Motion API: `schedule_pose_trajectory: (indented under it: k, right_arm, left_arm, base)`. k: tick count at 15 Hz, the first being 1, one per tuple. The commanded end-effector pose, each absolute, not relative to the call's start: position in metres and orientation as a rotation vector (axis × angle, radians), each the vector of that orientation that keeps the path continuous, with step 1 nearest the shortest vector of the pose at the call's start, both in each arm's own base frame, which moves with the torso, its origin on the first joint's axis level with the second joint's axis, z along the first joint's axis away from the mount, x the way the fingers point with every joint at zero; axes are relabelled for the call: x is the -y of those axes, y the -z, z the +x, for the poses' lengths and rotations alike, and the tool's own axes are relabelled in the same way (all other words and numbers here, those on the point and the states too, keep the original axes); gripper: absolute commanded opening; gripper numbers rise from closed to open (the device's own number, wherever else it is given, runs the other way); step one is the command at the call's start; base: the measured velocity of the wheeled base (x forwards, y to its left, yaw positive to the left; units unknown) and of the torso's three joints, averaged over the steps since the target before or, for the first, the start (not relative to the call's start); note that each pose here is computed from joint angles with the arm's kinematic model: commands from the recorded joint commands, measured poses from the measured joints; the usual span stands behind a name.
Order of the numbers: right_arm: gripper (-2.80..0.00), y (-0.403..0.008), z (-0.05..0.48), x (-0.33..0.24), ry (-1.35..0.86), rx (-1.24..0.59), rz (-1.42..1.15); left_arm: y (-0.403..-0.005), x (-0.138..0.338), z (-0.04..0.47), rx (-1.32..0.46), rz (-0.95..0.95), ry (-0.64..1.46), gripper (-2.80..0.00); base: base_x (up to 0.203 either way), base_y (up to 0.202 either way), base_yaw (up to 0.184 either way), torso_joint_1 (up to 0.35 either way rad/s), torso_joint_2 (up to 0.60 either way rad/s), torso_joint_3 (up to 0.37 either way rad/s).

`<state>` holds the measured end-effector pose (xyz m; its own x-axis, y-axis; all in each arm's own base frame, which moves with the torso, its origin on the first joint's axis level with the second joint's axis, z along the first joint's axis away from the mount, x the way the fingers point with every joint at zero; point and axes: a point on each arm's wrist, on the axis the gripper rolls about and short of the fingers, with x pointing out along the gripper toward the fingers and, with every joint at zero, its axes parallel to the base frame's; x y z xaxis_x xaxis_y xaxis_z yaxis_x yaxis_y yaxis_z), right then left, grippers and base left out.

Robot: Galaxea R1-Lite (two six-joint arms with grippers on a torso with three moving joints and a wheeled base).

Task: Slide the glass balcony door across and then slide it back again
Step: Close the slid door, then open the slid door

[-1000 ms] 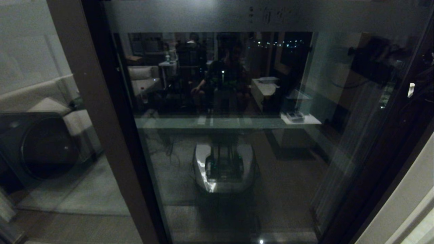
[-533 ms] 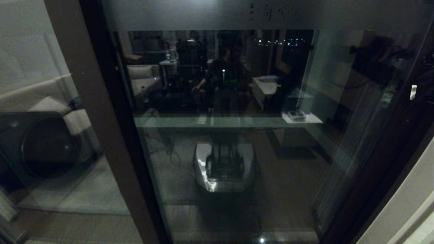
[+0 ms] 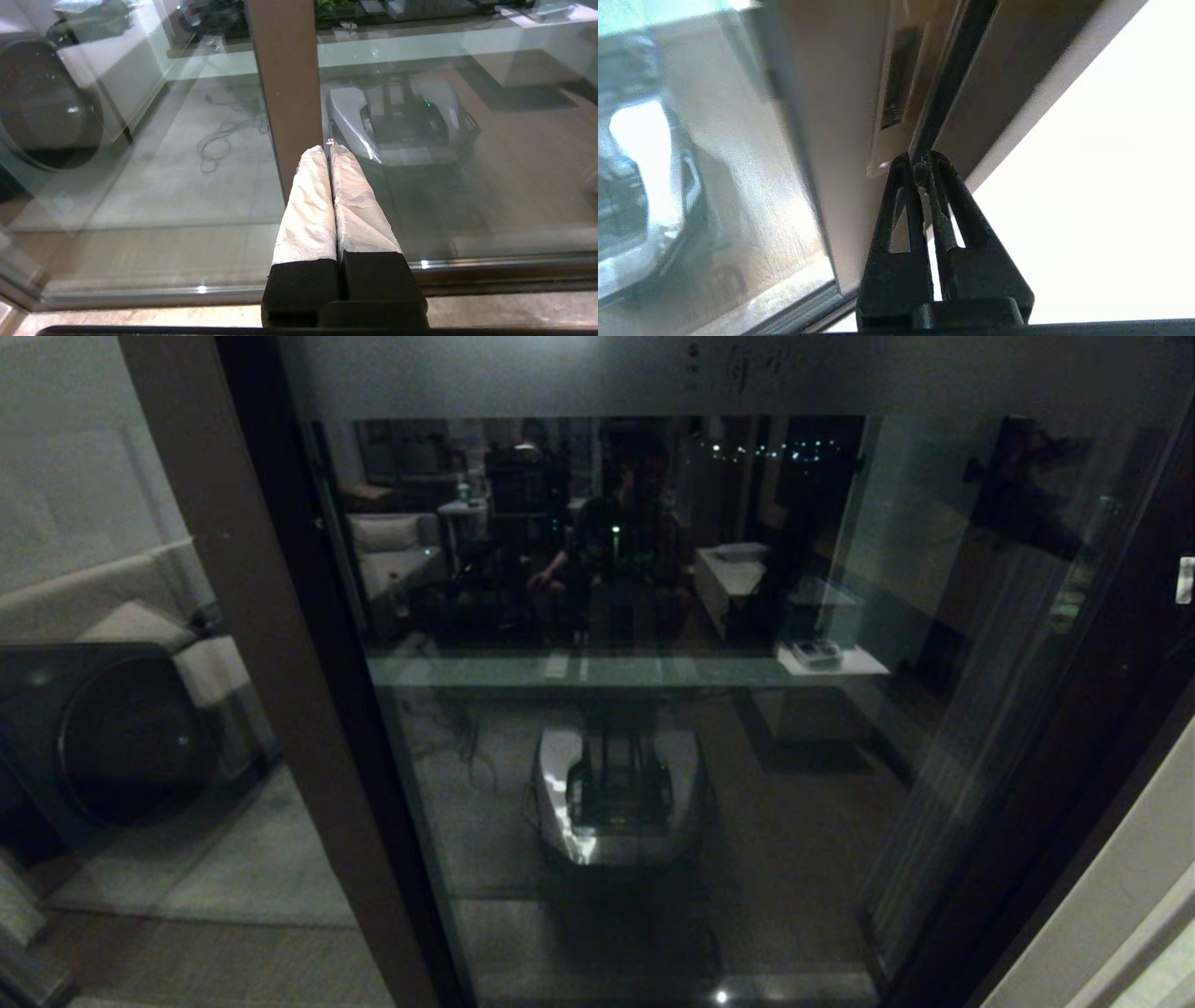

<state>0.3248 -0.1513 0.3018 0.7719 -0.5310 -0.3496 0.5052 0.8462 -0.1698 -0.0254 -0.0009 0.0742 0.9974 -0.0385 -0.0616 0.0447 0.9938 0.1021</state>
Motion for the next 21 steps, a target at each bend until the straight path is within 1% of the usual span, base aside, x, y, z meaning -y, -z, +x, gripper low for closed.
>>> schedule_pose_trajectory:
  k: [1,4,7,8,9,14,16,18,21]
  right_arm:
    - [-2.80,-0.326,0.294,0.137,0.568,-0.339,-0.079]
    - [-2.80,-0.331,0.284,0.133,0.570,-0.324,-0.084]
    - [-2.80,-0.327,0.285,0.134,0.567,-0.339,-0.085]
    - [-0.25,-0.324,0.286,0.134,0.564,-0.354,-0.094]
    - [0.00,-0.323,0.285,0.134,0.557,-0.361,-0.103]
    - [0.00,-0.323,0.285,0.142,0.452,-0.344,-0.082]
    - [0.00,-0.324,0.286,0.145,0.365,-0.326,-0.064]
    - [0.00,-0.321,0.289,0.158,0.264,-0.312,-0.033]
    - [0.00,-0.315,0.300,0.181,0.246,-0.311,-0.013]
  left_arm:
    - [-0.074,0.001,-0.025,-0.061,0.104,0.041,-2.80]
    - [-0.074,0.001,-0.025,-0.061,0.104,0.041,-2.80]
    - [-0.074,0.001,-0.026,-0.059,0.105,0.042,-2.80]
    - [-0.074,0.001,-0.025,-0.061,0.104,0.042,-2.80]
    - [-0.074,0.001,-0.025,-0.060,0.105,0.042,-2.80]
    - [-0.074,0.001,-0.026,-0.059,0.105,0.042,-2.80]
    - [-0.074,0.001,-0.025,-0.060,0.105,0.042,-2.80]
    - [-0.074,0.001,-0.025,-0.061,0.104,0.042,-2.80]
    - [-0.074,0.001,-0.026,-0.061,0.104,0.042,-2.80]
  base:
    - [0.000,0.000,0.000,0.000,0.00,0.000]
    - [0.000,0.000,0.000,0.000,0.00,0.000]
    - [0.000,0.000,0.000,0.000,0.00,0.000]
    - [0.000,0.000,0.000,0.000,0.00,0.000]
    - [0.000,0.000,0.000,0.000,0.00,0.000]
    - [0.000,0.000,0.000,0.000,0.00,0.000]
    - [0.000,0.000,0.000,0.000,0.00,0.000]
    - [0.000,0.000,0.000,0.000,0.00,0.000]
    - [0.000,0.000,0.000,0.000,0.00,0.000]
